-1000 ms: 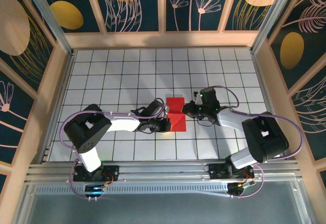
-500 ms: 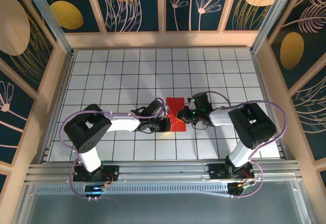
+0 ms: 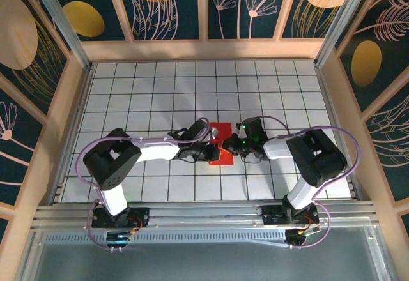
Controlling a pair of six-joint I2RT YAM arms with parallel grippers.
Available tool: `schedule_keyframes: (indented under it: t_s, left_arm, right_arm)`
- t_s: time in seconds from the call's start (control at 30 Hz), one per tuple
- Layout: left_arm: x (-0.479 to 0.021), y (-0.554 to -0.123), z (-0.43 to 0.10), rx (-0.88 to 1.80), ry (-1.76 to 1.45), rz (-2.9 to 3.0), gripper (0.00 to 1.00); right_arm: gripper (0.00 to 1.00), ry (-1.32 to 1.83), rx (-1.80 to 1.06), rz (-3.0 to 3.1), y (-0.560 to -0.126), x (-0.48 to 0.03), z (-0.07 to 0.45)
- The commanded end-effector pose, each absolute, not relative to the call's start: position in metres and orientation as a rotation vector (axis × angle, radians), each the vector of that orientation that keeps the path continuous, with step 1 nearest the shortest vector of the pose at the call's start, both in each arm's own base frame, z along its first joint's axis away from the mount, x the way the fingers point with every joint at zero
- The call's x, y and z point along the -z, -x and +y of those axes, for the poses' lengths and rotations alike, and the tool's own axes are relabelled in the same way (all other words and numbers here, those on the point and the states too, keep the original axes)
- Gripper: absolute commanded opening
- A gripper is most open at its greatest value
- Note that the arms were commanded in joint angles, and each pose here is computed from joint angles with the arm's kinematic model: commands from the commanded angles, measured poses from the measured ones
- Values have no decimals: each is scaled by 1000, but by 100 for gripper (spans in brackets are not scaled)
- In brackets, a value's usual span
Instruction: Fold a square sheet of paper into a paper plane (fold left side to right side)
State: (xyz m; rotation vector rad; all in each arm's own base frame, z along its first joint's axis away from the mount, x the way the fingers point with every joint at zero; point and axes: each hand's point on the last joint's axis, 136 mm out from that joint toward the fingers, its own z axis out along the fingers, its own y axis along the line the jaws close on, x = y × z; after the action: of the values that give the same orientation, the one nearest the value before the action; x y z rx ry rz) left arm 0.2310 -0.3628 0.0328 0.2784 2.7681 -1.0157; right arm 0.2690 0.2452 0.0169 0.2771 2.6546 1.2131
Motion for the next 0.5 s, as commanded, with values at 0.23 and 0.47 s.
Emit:
schedule_keyframes:
  t_s: [0.23, 0.47]
  left_arm:
    - [-22, -249, -376, 1000, -252, 2777, 0]
    - [-17, -255, -369, 1002, -205, 2768, 0]
  right_arm:
    - [0, -354, -1120, 2790, -245, 13, 228]
    - [0, -354, -1111, 2800, -243, 15, 227]
